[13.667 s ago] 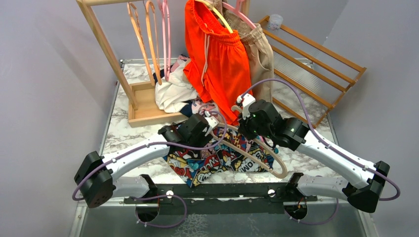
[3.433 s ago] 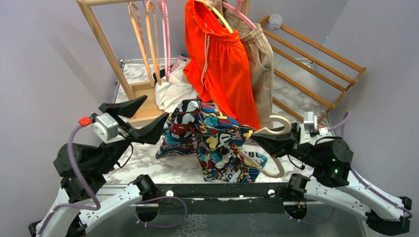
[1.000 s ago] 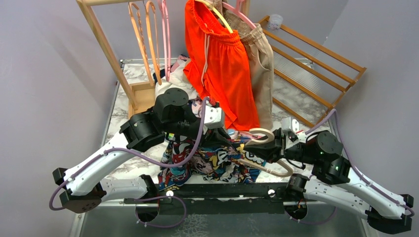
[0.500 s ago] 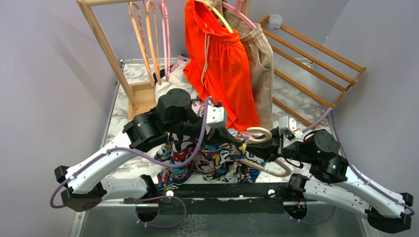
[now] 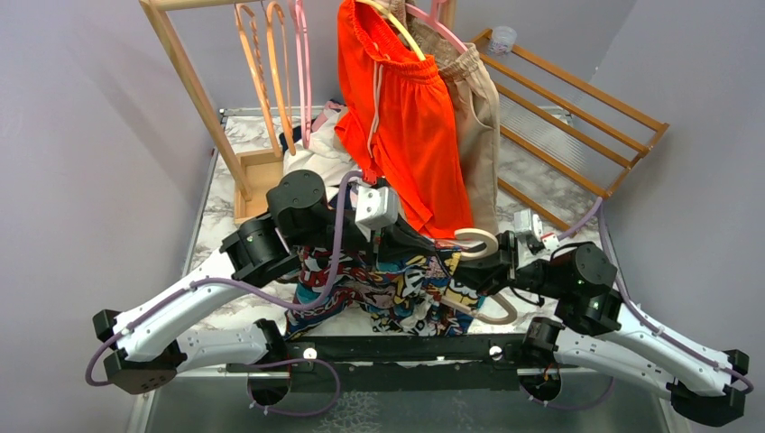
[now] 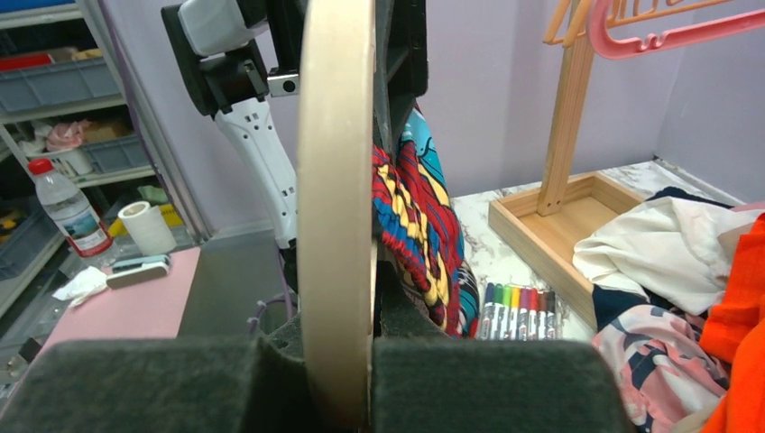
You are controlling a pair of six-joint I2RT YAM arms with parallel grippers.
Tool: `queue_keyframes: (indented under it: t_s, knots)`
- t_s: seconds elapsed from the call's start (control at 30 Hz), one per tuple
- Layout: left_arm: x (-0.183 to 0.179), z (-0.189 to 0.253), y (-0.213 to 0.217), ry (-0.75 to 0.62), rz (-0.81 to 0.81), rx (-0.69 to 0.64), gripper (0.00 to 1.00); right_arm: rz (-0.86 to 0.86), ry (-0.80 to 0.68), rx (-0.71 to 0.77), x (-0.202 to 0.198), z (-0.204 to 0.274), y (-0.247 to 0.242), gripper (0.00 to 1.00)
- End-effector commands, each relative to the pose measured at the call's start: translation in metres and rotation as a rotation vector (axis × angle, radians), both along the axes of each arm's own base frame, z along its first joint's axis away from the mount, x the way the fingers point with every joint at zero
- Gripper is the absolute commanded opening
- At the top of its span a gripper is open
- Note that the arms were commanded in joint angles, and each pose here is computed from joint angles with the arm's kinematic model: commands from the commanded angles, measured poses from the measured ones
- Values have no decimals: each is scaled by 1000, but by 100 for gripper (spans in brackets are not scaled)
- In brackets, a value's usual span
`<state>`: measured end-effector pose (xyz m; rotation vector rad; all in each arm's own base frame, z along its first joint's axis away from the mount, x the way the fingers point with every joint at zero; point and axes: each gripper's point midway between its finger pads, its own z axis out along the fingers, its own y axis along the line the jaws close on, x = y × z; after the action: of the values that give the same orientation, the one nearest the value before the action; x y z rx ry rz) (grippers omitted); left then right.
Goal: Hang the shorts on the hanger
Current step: Hang the shorts on the hanger.
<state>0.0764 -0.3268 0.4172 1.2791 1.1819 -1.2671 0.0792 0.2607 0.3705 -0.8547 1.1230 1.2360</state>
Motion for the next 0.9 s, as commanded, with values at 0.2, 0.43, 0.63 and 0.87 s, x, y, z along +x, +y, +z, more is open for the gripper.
queue_keyframes:
  t_s: [0.2, 0.43, 0.63, 0.87]
  knots:
    - [-5, 8, -9, 41, -31, -35, 17, 26, 4, 203, -6, 35, -5, 1]
    - [-5, 10, -2, 32, -14, -40, 51, 15, 6, 244, -5, 41, -10, 1]
    - [-4, 28, 4, -6, 9, -86, 74, 4, 5, 269, -3, 44, -12, 1]
    - [0, 50, 20, -95, 76, -157, 99, -15, -5, 230, -1, 34, -11, 1]
